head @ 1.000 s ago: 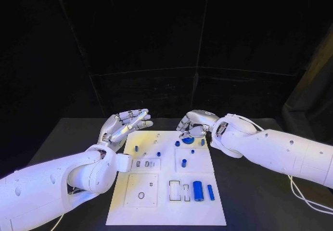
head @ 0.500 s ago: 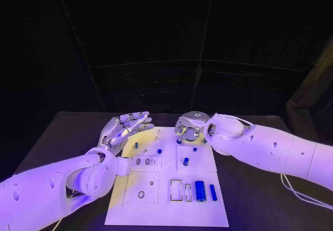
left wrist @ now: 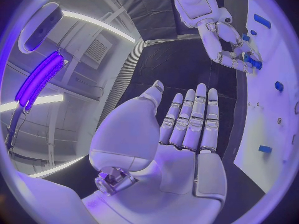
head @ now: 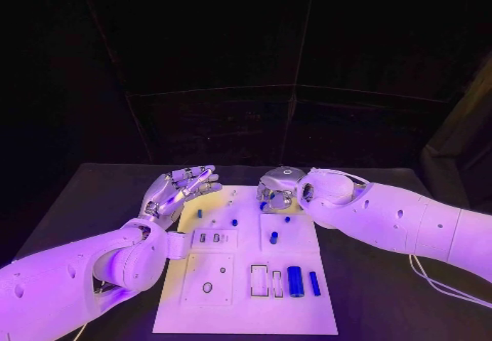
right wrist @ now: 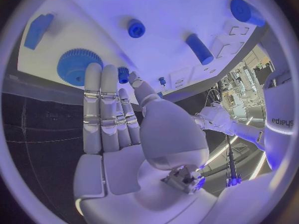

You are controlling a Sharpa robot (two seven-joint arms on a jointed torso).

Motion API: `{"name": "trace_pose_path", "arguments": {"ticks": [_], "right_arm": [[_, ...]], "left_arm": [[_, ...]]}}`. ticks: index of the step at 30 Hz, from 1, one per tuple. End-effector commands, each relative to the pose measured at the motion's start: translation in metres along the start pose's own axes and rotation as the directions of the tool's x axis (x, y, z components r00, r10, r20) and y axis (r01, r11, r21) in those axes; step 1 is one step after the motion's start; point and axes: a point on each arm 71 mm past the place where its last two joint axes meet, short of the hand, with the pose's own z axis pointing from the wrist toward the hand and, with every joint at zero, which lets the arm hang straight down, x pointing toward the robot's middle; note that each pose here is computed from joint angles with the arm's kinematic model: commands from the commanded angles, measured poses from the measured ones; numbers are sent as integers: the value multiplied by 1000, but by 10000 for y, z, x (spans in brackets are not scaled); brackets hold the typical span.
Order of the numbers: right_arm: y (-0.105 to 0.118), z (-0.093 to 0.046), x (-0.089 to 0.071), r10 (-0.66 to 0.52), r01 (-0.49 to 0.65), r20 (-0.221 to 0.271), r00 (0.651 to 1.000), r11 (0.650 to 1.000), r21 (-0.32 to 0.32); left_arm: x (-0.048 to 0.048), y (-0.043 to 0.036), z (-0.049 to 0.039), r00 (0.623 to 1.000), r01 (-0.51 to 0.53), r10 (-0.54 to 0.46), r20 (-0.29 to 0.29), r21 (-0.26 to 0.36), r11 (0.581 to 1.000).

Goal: Assemble the parts on the task board

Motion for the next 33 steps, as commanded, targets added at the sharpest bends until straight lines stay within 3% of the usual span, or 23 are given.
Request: {"name": "trace_pose_path", "arguments": {"ticks": [1,12,21,26,30,33], "right_arm": [[5,8,13,-17,17,-42,999,1000,-2],[-2,27,34,-15,15,-66,998,1000,2],[24,48,17,-14,14,-44,999,1000,1],[33,48,-44,-11,11,42,999,1000,-3],[56,8,-124,13,-11,142,990,1000,-18],[79,-19,-161,28,-24,179,983,999,-24]], "left_arm": [[1,-10,8,1000,5,-5,-20,5,1000],[-31,1,19,1000,0,0,-14,-1,1000],[3,6,14,999,15,-15,-33,-18,1000],[29,12,11,999,32,-33,-36,-29,999],[34,14,7,998,39,-41,-37,-35,999],[27,13,4,999,40,-41,-35,-37,999]]}}
